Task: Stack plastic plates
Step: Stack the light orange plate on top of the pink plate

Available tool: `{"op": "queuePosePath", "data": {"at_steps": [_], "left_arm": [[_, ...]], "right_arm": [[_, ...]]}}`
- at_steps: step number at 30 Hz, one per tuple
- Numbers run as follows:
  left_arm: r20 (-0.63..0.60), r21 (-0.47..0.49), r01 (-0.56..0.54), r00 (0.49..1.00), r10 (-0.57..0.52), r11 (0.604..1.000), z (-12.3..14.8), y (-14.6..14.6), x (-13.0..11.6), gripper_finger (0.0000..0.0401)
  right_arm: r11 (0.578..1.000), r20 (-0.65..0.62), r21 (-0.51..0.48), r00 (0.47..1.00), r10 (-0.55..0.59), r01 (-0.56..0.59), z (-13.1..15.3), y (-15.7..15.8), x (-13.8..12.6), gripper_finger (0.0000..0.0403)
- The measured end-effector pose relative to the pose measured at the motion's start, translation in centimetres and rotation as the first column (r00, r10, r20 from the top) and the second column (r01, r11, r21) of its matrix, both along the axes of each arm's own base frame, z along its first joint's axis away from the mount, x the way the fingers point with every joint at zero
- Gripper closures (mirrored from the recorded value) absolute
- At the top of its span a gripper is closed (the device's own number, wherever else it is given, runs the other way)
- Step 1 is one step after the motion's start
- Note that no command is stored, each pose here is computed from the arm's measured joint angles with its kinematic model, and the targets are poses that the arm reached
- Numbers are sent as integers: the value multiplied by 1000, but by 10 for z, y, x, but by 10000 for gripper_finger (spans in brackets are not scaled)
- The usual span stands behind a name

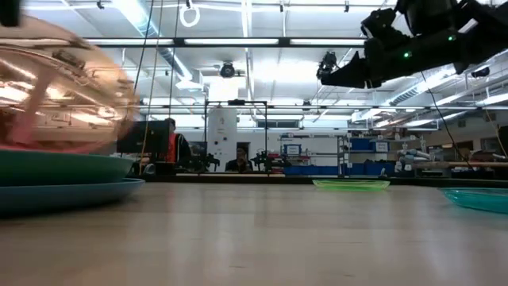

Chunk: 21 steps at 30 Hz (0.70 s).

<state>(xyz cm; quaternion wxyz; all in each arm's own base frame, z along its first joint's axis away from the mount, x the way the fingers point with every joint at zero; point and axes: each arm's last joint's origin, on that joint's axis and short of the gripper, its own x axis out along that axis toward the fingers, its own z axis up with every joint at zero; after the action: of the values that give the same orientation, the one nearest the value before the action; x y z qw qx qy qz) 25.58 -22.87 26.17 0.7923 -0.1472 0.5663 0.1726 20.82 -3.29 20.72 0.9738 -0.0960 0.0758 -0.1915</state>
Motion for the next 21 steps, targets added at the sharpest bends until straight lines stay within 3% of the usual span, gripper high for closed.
{"op": "queuePosePath", "data": {"at_steps": [5,10,21], "left_arm": [[-35,4,-104,994,104,995,-3,-12,-18,399],[-109,90,-158,980,167,983,-12,-10,-26,399],[-259,184,-53,961,100,982,-48,-13,-12,399]], "right_arm": [[999,27,4,999,37,-37,-3,-7,6,393],[998,36,8,998,57,-58,-6,-11,9,393],[999,18,18,999,49,-49,-9,-14,9,393]]}}
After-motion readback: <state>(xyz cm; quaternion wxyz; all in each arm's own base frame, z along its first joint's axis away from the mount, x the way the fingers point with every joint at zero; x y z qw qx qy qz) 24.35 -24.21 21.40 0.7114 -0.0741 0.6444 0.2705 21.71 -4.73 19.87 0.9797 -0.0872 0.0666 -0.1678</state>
